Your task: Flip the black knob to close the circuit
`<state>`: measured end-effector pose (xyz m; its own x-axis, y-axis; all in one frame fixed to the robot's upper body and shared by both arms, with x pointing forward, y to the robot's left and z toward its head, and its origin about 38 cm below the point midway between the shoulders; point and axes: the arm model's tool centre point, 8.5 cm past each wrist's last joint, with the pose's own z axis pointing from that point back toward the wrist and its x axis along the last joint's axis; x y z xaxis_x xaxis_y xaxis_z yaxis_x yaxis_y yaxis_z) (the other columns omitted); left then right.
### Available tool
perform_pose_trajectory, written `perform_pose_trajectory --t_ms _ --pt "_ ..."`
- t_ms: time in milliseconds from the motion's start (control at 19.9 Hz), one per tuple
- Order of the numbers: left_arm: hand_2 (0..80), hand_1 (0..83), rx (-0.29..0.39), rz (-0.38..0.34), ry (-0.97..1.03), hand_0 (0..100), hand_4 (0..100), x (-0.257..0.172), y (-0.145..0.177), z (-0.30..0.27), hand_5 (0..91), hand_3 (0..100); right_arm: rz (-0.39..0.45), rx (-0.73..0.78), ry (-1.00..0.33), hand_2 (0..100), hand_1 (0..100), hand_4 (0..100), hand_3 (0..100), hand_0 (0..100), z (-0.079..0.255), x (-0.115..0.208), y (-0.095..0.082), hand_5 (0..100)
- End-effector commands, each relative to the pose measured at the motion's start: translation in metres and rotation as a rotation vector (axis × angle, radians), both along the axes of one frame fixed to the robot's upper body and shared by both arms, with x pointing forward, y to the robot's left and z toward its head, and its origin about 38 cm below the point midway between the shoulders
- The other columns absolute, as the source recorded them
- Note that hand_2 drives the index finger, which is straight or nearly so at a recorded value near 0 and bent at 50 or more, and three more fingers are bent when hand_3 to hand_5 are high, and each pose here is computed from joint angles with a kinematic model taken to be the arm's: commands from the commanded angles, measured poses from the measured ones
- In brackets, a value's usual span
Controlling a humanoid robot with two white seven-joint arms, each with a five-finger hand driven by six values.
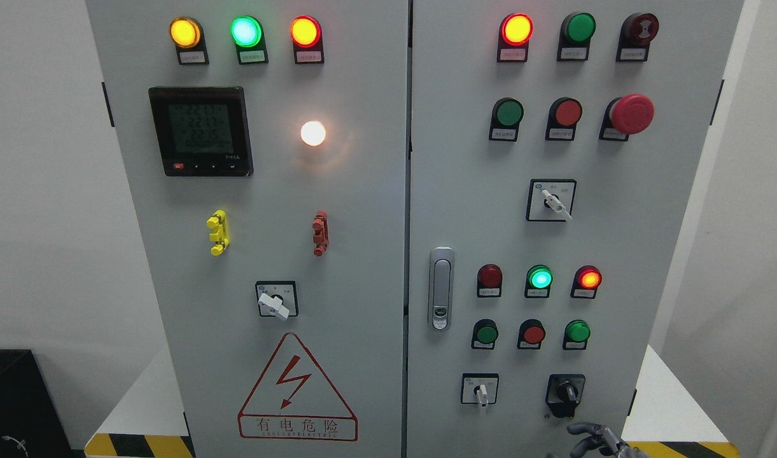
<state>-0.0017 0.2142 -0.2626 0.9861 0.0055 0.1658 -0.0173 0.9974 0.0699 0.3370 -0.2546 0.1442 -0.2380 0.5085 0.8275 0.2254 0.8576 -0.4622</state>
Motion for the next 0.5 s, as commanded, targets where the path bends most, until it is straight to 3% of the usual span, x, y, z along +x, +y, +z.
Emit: perform_pose_trajectory --t_ms 0,150,251,451 --pt "0.0 0.0 -0.001 -0.042 0.022 0 0 -0.007 -0.001 0.0 0.0 0 0.089 0.243 -0.04 17 19 27 33 0 -0.004 -0.026 0.003 16" --pt "0.0 0.0 -0.001 -0.043 0.022 0 0 -0.007 -0.001 0.0 0.0 0 0.171 0.359 -0.059 13 19 21 27 0 -0.007 -0.036 0.008 11" --pt "0.0 0.0 -0.001 -0.043 0.02 0 0 -0.007 -0.001 0.0 0.0 0 0.207 0.378 -0.059 7 17 11 18 0 -0.011 -0.042 0.01 0" --pt "0.0 0.0 -0.001 -0.043 0.022 0 0 -0.007 -0.001 0.0 0.0 0 0.289 0.414 -0.047 0 16 0 9 0 -0.017 -0.051 0.015 0"
